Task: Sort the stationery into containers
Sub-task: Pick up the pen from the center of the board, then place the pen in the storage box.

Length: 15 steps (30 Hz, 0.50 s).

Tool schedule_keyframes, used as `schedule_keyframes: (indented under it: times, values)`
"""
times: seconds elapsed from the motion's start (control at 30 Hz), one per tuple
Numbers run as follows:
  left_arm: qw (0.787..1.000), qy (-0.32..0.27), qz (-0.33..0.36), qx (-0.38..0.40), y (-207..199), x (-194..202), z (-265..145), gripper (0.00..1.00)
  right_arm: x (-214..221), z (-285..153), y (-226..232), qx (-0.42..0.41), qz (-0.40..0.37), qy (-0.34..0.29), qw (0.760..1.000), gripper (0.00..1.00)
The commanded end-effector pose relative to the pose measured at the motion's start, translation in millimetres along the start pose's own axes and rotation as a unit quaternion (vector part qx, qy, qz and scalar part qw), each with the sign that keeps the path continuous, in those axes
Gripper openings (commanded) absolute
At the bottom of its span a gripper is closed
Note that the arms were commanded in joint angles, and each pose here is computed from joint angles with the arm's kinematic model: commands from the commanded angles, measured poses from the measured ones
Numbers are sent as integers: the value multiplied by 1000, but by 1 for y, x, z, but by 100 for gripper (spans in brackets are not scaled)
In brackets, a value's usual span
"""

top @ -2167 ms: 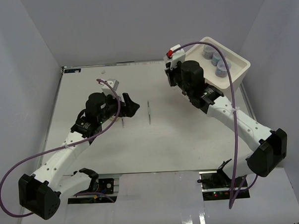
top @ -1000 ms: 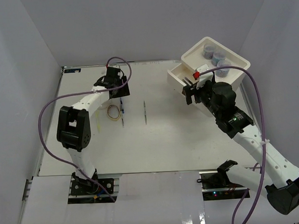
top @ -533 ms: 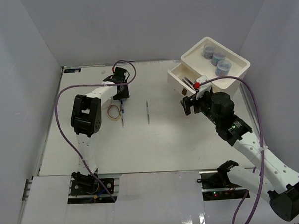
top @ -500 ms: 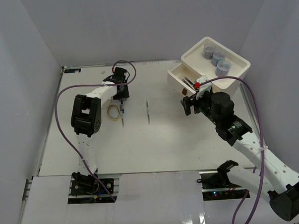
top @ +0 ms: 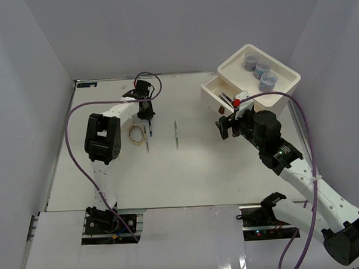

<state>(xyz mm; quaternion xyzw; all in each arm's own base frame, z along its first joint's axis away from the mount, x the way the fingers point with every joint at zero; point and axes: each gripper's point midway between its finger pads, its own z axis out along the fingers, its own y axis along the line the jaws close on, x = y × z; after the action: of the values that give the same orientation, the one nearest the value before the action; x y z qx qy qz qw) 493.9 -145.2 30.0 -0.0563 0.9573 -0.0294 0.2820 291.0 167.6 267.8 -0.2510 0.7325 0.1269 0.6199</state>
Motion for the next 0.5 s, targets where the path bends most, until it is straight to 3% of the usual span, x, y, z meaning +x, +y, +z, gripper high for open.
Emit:
schedule_keyframes:
  times: [0.0, 0.1, 0.23, 0.47]
  values:
    - [995, -39, -30, 87, -36, -37, -55, 12, -27, -4, 10, -28, 16, -44, 998, 89]
    - [985, -52, -45, 160, -58, -45, -88, 13, -39, -6, 28, -77, 46, -58, 994, 90]
    - [954, -108, -73, 269, -84, -64, -168, 17, -56, -1, 54, -143, 101, -76, 982, 91]
    - [907, -149, -75, 386, -105, -42, -258, 21, -74, 20, 95, -214, 160, -76, 961, 92]
